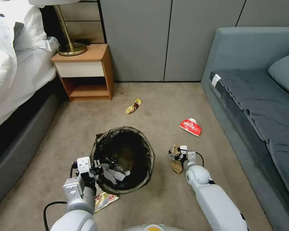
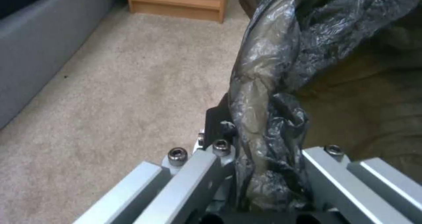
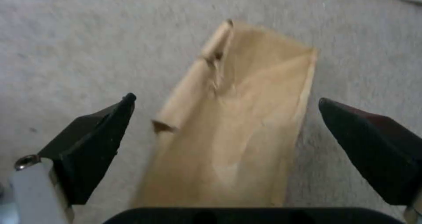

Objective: Pick up the trash bin, then pick up the garbage from the floor and place it into the trash bin.

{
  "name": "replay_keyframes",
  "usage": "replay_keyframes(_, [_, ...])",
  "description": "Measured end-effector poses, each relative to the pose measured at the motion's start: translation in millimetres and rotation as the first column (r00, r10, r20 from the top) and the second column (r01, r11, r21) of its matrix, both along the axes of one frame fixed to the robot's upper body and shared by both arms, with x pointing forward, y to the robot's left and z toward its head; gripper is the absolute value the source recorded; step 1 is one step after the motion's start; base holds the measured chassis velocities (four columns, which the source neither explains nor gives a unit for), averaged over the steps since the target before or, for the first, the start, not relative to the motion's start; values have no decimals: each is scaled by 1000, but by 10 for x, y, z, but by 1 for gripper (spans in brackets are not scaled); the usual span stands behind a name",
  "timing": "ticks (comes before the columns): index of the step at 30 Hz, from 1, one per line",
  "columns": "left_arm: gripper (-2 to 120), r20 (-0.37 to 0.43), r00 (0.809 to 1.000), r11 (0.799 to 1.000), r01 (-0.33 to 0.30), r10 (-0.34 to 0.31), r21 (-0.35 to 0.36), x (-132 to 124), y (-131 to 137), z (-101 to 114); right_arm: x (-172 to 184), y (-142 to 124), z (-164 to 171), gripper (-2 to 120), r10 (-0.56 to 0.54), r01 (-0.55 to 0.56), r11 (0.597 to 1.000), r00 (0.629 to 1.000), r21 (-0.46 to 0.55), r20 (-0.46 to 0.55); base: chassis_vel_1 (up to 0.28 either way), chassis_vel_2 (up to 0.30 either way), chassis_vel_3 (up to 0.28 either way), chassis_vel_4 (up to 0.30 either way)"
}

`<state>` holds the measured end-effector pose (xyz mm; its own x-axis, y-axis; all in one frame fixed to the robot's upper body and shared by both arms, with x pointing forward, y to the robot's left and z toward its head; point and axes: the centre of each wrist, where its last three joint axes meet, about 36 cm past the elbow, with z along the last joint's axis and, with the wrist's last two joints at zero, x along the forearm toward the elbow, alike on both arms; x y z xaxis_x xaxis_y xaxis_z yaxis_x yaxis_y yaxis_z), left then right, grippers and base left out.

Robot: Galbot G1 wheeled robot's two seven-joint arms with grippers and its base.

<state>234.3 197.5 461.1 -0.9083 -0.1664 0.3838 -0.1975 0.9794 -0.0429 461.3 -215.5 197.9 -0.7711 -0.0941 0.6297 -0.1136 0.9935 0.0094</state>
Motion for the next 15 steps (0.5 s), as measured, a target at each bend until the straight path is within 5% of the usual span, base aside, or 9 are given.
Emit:
replay_keyframes(5, [1, -2, 1000, 1000, -1, 1, 0, -8, 0, -4, -16, -41, -115, 100, -8, 8, 1000, 1000, -19, -11, 0, 0, 0, 0])
replay_keyframes(15, [1, -2, 1000, 1000, 3, -3, 3, -14, -16, -9, -98, -100, -218, 64, -11, 11, 1000, 1000, -22, 6, 0, 0, 0, 0])
